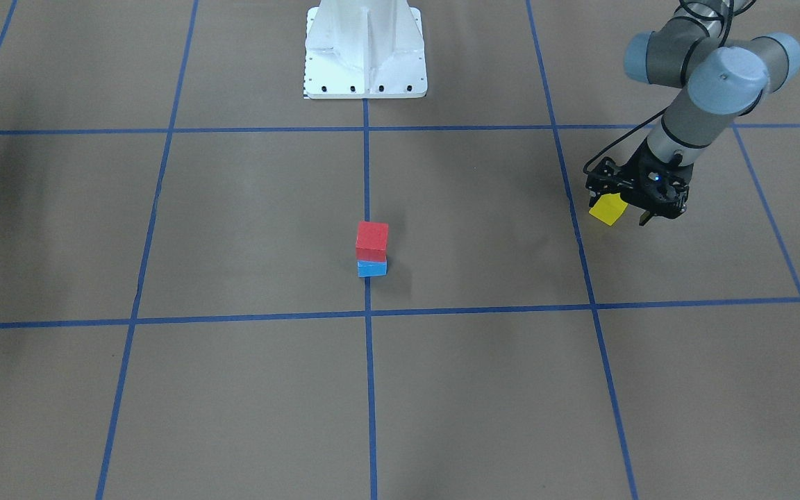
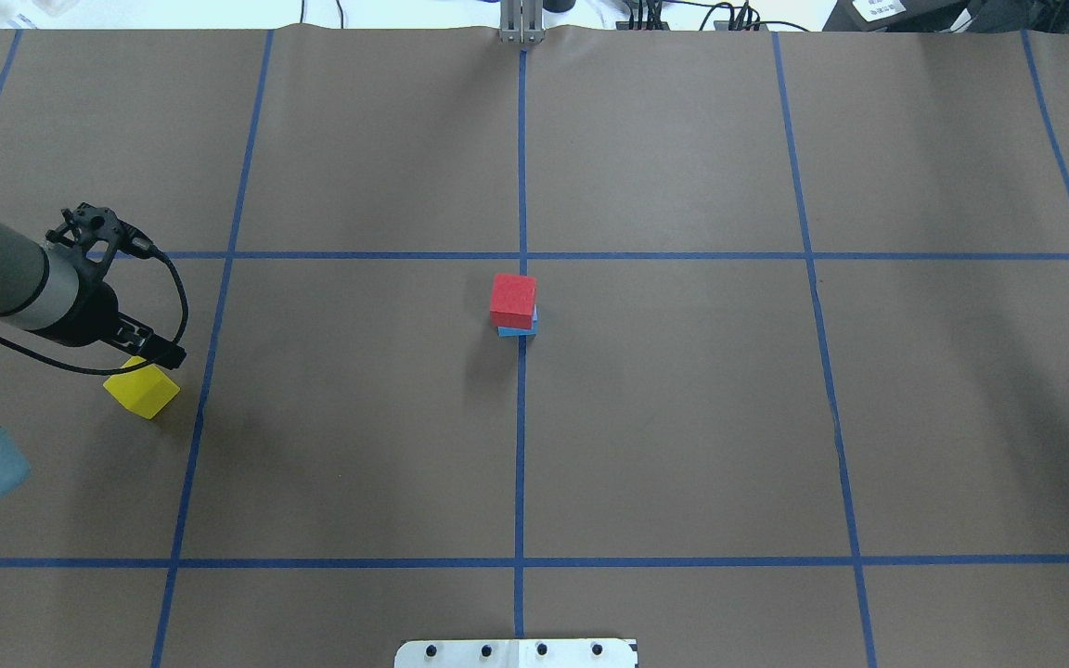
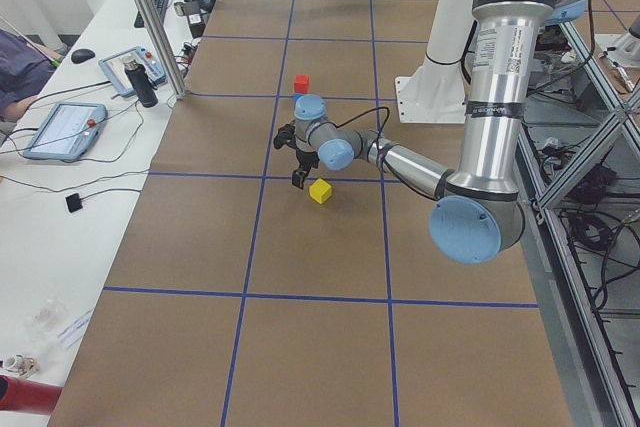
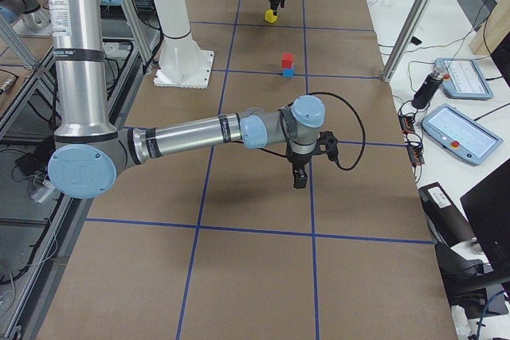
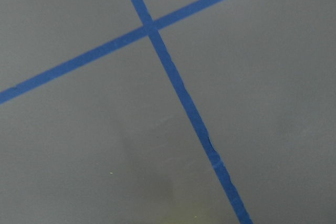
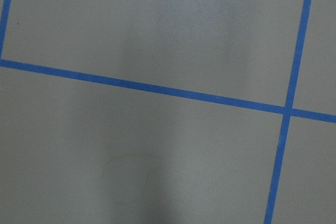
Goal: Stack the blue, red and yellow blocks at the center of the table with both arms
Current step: 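Lower the left gripper onto the yellow cube and close it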
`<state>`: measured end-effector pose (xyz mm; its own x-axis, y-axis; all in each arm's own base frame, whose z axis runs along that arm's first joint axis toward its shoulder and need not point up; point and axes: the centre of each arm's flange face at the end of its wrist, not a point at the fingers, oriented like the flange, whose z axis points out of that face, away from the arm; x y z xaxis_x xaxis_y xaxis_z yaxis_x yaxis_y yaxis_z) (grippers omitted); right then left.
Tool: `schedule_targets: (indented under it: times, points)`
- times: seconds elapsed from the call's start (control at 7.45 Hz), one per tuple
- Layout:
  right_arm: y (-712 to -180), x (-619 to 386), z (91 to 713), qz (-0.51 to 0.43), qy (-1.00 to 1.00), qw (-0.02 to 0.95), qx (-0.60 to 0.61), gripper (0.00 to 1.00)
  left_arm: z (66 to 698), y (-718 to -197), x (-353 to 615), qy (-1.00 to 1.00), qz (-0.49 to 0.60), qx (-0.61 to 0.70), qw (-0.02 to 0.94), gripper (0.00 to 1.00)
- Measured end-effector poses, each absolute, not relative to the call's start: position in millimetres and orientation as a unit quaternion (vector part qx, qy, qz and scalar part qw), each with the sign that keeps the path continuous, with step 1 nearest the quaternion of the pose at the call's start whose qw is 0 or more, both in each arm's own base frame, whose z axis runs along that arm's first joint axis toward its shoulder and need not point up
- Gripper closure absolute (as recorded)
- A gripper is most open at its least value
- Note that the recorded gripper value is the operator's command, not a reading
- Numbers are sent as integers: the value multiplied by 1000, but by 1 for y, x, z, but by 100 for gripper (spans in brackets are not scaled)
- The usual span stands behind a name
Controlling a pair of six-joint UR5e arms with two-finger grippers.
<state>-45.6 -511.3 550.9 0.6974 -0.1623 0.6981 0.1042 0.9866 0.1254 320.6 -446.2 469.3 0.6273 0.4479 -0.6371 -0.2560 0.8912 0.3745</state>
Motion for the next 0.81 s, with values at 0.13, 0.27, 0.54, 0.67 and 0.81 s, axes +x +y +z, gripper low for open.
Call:
schedule_targets:
  times: [0.13, 0.27, 0.54, 0.67, 0.81]
  points:
    - [-511, -46, 551, -72, -383, 920, 38, 1, 472, -444, 325, 383, 200, 123, 893, 0]
    - [-511, -46, 551, -72, -383, 920, 38, 1, 474, -441, 326, 382, 203, 120, 894, 0]
    - [-511, -46, 552, -72, -383, 920, 37, 1, 482, -436, 326, 379, 204, 114, 895, 0]
    - [-511, -46, 553, -72, -382, 921, 36, 1, 487, -433, 326, 376, 205, 110, 897, 0]
    - [-511, -46, 553, -71, -382, 921, 36, 1, 491, -430, 327, 375, 207, 106, 898, 0]
